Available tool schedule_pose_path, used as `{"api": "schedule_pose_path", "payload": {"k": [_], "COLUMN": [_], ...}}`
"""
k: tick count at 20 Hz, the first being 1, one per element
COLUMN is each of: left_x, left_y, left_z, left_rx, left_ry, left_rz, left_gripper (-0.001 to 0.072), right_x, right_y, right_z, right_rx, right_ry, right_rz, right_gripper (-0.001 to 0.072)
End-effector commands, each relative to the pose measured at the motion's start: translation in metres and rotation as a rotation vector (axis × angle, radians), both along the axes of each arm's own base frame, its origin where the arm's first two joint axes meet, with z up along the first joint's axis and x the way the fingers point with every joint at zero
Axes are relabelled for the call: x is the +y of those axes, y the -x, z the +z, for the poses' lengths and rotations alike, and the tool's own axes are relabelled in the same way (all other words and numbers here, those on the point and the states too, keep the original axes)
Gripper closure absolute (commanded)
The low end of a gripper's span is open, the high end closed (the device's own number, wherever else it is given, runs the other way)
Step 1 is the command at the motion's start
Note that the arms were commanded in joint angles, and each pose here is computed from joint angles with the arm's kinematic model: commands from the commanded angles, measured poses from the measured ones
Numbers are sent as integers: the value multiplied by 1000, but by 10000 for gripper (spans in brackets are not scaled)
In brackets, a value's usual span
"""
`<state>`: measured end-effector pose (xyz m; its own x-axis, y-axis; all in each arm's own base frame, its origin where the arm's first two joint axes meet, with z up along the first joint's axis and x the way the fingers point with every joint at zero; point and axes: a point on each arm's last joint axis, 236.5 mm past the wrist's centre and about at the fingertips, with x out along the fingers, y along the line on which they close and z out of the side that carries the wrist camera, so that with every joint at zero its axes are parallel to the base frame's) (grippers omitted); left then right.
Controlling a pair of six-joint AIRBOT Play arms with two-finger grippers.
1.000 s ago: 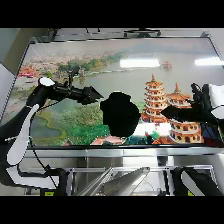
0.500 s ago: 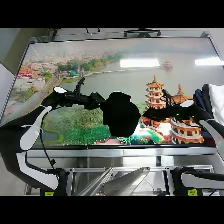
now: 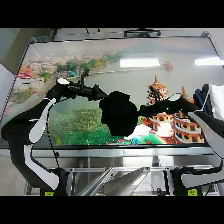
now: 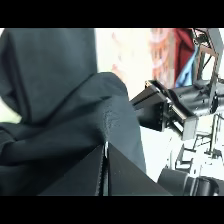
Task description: Fold the shirts.
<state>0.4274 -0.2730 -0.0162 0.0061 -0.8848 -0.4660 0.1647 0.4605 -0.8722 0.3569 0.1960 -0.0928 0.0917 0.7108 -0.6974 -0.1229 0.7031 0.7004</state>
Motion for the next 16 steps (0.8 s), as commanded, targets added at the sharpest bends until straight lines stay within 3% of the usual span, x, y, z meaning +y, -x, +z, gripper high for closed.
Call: {"api": "schedule_pose_path", "payload": {"k": [1, 6, 10, 14, 16], "left_x": [-1, 34, 63, 77, 69], "left_y": [-6, -11, 22, 77, 99], "left_z": [38, 189, 296, 290, 278], "left_rx": [-59, -350, -606, -621, -613], "left_ry": [29, 72, 55, -169, -212], "left_rz": [-20, -3, 45, -57, -95], "left_gripper": [711, 711, 710, 708, 690], "right_x": [-9, -93, -116, -91, -73], "right_y": [-18, -56, -25, 33, 54], "right_z": [63, 241, 368, 387, 374], "right_rx": [-85, -458, -780, -808, -751], "right_ry": [-50, 46, 109, 116, 94], "right_rz": [17, -116, -187, -67, 27], "right_gripper": [692, 692, 692, 692, 692]}}
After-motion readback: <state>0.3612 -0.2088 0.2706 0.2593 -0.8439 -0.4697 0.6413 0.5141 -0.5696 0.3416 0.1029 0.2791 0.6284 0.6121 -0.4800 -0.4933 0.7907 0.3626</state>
